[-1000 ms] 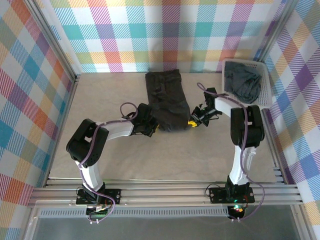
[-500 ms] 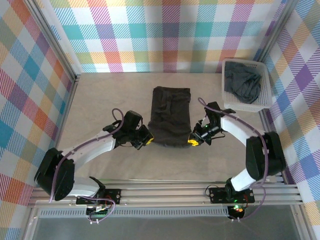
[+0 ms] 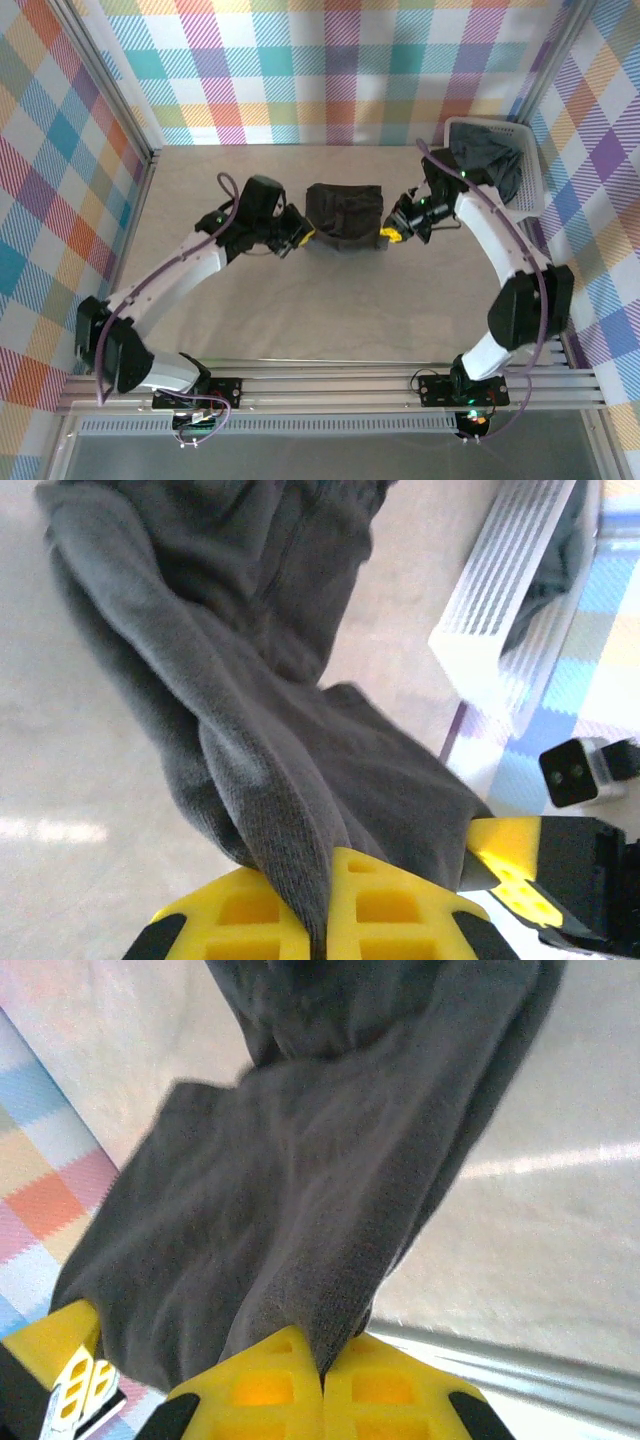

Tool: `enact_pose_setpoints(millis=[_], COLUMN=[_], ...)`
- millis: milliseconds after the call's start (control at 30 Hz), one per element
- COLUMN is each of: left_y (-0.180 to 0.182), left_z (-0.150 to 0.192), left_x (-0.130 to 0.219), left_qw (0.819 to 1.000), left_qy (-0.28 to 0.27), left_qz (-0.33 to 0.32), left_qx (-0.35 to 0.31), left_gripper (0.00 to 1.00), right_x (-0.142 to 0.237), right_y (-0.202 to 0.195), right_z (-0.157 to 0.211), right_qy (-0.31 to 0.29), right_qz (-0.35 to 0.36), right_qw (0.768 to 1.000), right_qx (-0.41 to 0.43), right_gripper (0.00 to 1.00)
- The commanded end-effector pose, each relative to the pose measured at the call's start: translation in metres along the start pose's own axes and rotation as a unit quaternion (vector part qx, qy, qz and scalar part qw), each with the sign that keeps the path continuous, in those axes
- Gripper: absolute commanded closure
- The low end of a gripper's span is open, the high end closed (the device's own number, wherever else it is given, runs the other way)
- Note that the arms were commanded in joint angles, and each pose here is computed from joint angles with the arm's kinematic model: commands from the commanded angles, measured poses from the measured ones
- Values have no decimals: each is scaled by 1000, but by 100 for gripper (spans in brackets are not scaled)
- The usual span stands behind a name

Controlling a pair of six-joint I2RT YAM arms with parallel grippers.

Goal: Fold and stack the t-shirts

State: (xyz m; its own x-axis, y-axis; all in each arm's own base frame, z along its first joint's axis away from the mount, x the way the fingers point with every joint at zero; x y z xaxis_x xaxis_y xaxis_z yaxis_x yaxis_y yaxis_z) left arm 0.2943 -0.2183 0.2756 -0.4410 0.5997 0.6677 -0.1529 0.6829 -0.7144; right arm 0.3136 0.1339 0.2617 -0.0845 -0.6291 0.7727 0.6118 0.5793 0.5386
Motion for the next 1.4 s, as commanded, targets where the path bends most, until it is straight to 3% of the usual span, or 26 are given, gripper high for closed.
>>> enact_pose_setpoints(millis=[0,233,267,333,400,500,667,833,933,1033,1133,1233,1367], left_y=[1,22,27,36,36,18,5,-2,-11,-17,-23,-36,-28], left_z=[-38,-140,-151,-176,-195,-208,-173,-85,-29,7,17,14,15], left_x=[-28,-118,-132,-160,-171,-163,-113,-100,-117,-154,-188,-205,-230], left_qw=[999,996,996,996,996,997,995,992,984,970,959,959,957], left_qy=[-9,-32,-30,-33,-49,-74,-93,-93,-103,-118,-117,-136,-129], left_qz=[-32,-41,-36,-30,-24,0,-28,5,23,53,71,68,21], left_qx=[25,75,80,78,64,31,16,89,144,204,247,241,258], left_gripper=[100,100,95,69,49,44,44,40,32,28,25,24,25], right_x=[-4,-46,-54,-76,-83,-75,-40,2,22,31,32,39,54], right_y=[19,74,78,89,93,99,109,97,78,52,32,20,8], right_z=[-39,-157,-171,-198,-216,-222,-197,-143,-104,-74,-51,-28,-9], right_qy=[-20,-55,-56,-43,-47,-66,-92,-120,-154,-167,-142,-126,-137], right_qz=[11,-22,-26,-62,-80,-97,-124,-158,-228,-269,-273,-263,-254], right_qw=[999,997,997,996,995,993,985,974,952,940,944,948,948], right_qx=[-29,-50,-53,-41,-31,8,80,111,136,126,116,126,134], right_gripper=[100,100,100,78,66,58,54,53,51,47,47,47,47])
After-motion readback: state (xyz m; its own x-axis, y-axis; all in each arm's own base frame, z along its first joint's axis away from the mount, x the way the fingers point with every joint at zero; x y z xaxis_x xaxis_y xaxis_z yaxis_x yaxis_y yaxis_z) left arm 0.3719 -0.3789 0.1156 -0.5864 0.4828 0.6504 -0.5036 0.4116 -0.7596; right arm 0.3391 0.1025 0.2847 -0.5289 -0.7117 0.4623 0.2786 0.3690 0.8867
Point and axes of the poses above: each hand's point on the last joint's axis, 136 mm out from that joint toward the fingers, its own x axis back along the fingers, its own y axis along the line the jaws close on, z = x × y, the point moved 7 cm from there along x, back along the fingers, and after that the axes turned 13 degrees about -x, right-handed, at the moved point
